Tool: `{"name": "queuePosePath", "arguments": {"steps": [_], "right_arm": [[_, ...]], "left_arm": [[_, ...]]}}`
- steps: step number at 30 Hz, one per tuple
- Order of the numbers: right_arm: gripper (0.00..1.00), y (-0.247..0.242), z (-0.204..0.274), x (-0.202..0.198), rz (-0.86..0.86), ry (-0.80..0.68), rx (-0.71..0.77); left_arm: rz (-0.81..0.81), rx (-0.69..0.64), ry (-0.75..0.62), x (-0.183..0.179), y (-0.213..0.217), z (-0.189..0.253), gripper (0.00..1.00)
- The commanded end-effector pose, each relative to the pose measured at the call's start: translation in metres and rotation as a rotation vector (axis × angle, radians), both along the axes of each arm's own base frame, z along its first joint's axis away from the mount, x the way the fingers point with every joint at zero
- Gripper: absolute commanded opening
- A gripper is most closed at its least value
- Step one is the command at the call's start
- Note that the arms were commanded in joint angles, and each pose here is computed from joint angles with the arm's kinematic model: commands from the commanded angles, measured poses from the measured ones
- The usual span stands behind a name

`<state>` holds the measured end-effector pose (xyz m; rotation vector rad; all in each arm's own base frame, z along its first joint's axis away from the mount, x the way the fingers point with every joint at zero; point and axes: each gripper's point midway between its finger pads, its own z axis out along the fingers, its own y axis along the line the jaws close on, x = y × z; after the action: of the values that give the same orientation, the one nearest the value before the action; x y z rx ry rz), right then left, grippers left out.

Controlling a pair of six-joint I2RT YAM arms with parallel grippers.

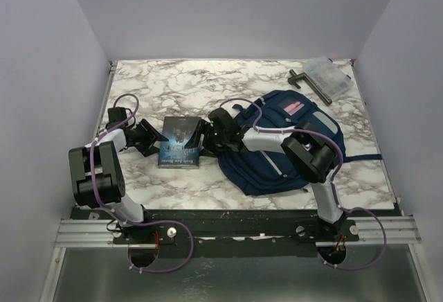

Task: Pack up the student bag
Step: Pick up the book from the center of the board.

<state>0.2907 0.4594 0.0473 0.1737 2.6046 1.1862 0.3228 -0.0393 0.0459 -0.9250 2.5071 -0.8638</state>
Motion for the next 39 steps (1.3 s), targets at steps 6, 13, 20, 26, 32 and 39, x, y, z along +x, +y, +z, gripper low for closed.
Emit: {"name": "queuePosePath", "arguments": {"steps": [6,13,20,26,32,39], "right_arm": [[0.75,0.014,-0.007,-0.003,0.057,-0.009,0.092],[0.69,0.023,0.052,-0.004,0.067,-0.130,0.333],[0.63,0.025,0.094,-0.005,0.032,-0.162,0.522],[0.61,0.025,0.087,0.004,0.015,-0.186,0.450],[0.54,0.024,0.105,0.005,-0.007,-0.184,0.508],[0.18,0.017,0.113,0.001,-0.032,-0.151,0.497]], "left_arm": [[-0.056,-0.140,-0.056,-0.004,-0.027,0.015,0.56],[-0.101,-0.173,-0.059,-0.008,-0.044,0.017,0.56],[-0.137,-0.185,-0.064,-0.014,-0.057,0.019,0.56],[-0.173,-0.205,-0.067,-0.016,-0.069,0.022,0.56],[-0.189,-0.214,-0.069,-0.018,-0.075,0.023,0.56],[-0.271,-0.212,-0.194,-0.014,-0.078,0.049,0.56]]}}
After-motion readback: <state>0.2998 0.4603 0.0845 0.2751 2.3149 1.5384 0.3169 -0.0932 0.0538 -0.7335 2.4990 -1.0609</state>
